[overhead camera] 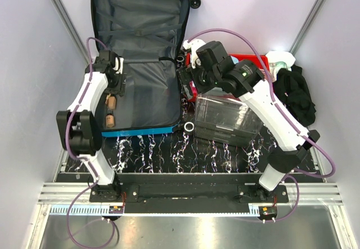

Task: Open, take out, and arrange the luggage

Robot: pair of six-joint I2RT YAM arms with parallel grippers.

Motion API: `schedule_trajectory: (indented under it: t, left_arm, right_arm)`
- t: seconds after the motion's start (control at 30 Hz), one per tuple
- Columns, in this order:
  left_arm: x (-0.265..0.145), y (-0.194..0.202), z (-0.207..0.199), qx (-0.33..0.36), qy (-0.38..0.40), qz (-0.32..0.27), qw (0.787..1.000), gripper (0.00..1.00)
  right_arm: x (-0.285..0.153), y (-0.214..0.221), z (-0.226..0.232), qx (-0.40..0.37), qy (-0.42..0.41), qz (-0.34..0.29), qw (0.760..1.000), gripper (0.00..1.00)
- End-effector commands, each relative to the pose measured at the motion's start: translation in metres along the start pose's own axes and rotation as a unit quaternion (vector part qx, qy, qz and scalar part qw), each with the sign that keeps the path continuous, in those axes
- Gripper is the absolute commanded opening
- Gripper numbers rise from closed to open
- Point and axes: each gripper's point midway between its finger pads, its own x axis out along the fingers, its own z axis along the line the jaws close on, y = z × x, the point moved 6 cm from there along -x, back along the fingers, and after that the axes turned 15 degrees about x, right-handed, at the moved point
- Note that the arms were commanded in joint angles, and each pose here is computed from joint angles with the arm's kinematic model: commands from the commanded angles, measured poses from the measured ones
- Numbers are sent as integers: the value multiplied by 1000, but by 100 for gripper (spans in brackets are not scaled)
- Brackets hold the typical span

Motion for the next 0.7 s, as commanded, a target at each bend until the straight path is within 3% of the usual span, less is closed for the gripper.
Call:
schedule_trajectory:
  t: [0.0, 0.2, 0.23, 0.27, 0.3, 0.37, 0.4, 0.53, 0.67]
  left_arm:
    - [-44, -8, 1, 20, 14, -77, 997, 61]
    - [-69, -8, -19, 40, 62, -137, 988, 61]
    - [-74, -11, -22, 46, 64, -153, 985, 61]
    - [-73, -5, -35, 61, 75, -155, 983, 61]
    - [-87, -5, -41, 70, 79, -180, 978, 61]
    - [-99, 2, -61, 97, 101, -207, 968, 61]
    - [-103, 4, -67, 104, 109, -216, 965, 62]
    - [-133, 15, -78, 115, 129, -245, 954, 64]
    - [-155, 26, -77, 131, 111, -260, 950, 64]
  right_arm:
    - [-37, -1, 9, -65, -47, 17, 997, 90]
    - [-61, 26, 9, -33, -84, 69, 994, 90]
    - [-73, 25, 10, -26, -97, 48, 994, 86]
    - [-62, 41, 5, -20, -89, 70, 993, 84]
    - [-77, 37, 7, -11, -114, 24, 993, 84]
    - [-64, 64, 0, 10, -113, 42, 993, 77]
    - [-76, 65, 2, 35, -130, 19, 991, 74]
    - [-82, 102, 13, 71, -168, 74, 980, 57]
    - [-66, 149, 12, 29, -104, 108, 988, 54]
